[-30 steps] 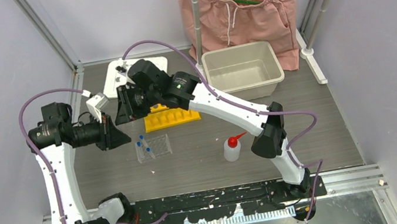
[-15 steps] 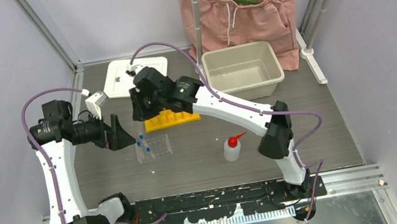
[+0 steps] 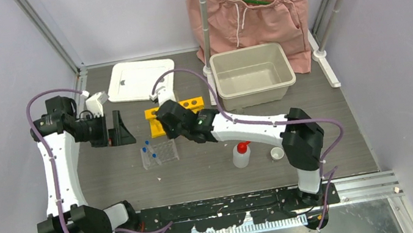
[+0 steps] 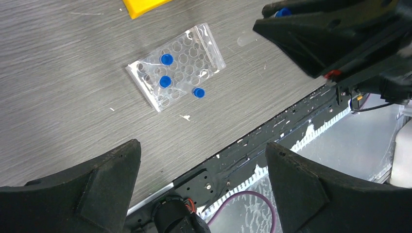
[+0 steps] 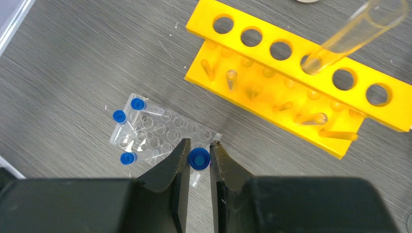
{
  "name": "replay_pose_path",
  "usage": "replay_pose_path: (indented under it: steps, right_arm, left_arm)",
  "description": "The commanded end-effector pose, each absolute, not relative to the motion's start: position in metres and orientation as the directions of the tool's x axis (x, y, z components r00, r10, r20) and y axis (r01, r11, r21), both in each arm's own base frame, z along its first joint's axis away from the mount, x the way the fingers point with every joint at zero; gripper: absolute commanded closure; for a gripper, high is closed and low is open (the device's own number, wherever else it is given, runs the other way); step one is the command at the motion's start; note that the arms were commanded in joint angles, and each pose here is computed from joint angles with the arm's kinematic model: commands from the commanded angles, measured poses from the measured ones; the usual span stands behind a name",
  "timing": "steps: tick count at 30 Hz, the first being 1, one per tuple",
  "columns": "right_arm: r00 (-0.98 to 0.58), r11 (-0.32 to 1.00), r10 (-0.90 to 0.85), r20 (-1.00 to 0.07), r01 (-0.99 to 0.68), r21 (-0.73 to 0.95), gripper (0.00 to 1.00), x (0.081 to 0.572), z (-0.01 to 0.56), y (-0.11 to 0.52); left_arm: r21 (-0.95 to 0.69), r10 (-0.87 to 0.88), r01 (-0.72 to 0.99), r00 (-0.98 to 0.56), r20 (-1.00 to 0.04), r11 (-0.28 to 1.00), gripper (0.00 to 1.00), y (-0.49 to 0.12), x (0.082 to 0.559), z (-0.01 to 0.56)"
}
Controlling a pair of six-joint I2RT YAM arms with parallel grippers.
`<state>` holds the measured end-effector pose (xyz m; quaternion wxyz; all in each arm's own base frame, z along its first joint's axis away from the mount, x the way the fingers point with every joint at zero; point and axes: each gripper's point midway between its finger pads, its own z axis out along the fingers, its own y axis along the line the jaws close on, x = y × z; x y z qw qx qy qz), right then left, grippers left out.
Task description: Organize the chemistry lab equipment
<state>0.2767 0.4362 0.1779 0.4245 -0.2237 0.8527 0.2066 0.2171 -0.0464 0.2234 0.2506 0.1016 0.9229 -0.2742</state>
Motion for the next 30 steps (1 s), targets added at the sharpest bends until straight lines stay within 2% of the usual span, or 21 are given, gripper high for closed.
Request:
replay_pose_path:
  steps: [1, 14, 30]
  right_arm:
    - [-0.375, 0.79, -0.15, -0.915, -0.602, 0.117, 0.99, 0.278, 0.205, 0.467]
    - [-0.339, 0.777, -0.197, -0.92, -0.626, 0.064, 0.99, 0.268, 0.161, 0.495]
    - [-0.35, 0.802, -0.211, -0.913, -0.596, 0.044, 0.99, 0.272, 0.134, 0.49]
  left_arm:
    - [-0.411, 0.031, 0.309, -0.829, -0.558, 0.858, 0.0, -0.04, 0.227, 0.238]
    - [-0.416, 0.016, 0.272, -0.852, -0.523, 0.868, 0.0, -0.036, 0.226, 0.235]
    - [-0.416, 0.026, 0.28, -0.853, -0.521, 0.865, 0.0, -0.037, 0.224, 0.235]
